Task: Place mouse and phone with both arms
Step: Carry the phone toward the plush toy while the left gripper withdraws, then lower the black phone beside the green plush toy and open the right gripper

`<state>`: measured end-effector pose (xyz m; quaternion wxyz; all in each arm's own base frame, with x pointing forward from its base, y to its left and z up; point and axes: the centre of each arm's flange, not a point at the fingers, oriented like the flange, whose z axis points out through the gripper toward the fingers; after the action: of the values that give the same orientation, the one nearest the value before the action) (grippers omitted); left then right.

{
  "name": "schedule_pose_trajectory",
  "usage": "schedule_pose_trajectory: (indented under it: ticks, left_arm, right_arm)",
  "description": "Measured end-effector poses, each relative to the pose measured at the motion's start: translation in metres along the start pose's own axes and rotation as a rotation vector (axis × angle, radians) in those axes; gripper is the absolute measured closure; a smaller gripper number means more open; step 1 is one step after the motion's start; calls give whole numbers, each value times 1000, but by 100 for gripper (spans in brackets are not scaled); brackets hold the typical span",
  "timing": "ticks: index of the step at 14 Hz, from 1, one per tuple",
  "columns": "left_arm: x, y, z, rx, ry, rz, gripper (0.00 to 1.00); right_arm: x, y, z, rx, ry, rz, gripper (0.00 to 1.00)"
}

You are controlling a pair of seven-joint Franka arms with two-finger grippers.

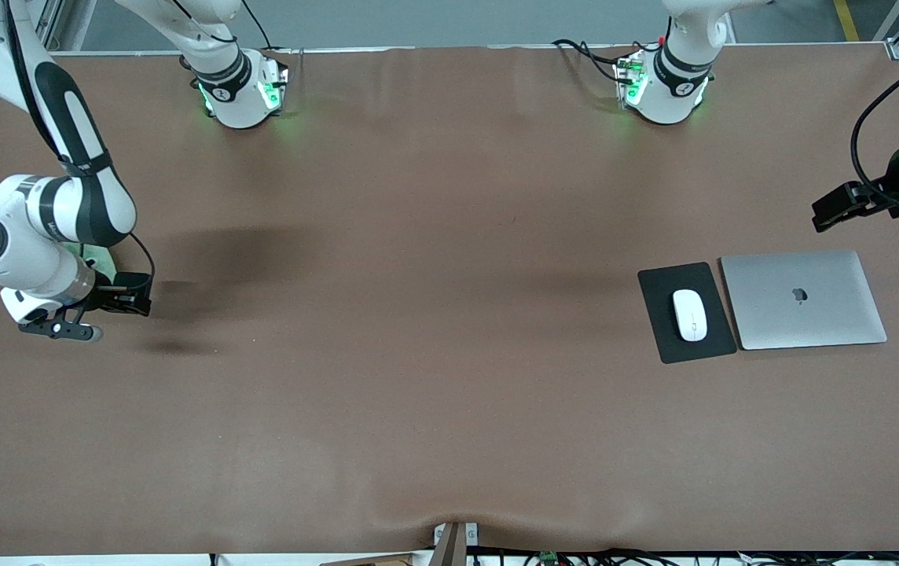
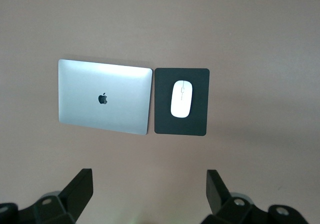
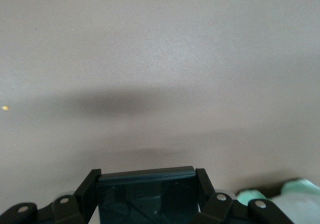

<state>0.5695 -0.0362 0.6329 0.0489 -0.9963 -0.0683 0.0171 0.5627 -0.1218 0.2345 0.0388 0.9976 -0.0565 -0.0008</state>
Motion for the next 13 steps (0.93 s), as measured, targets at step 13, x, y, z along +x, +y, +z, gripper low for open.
schedule_pose_trajectory:
  ticks: [13]
  left_arm:
    - [-6,14,-6,-2,21,50,0]
  right_arm:
    - [-9,26,57,16,14,-36,20]
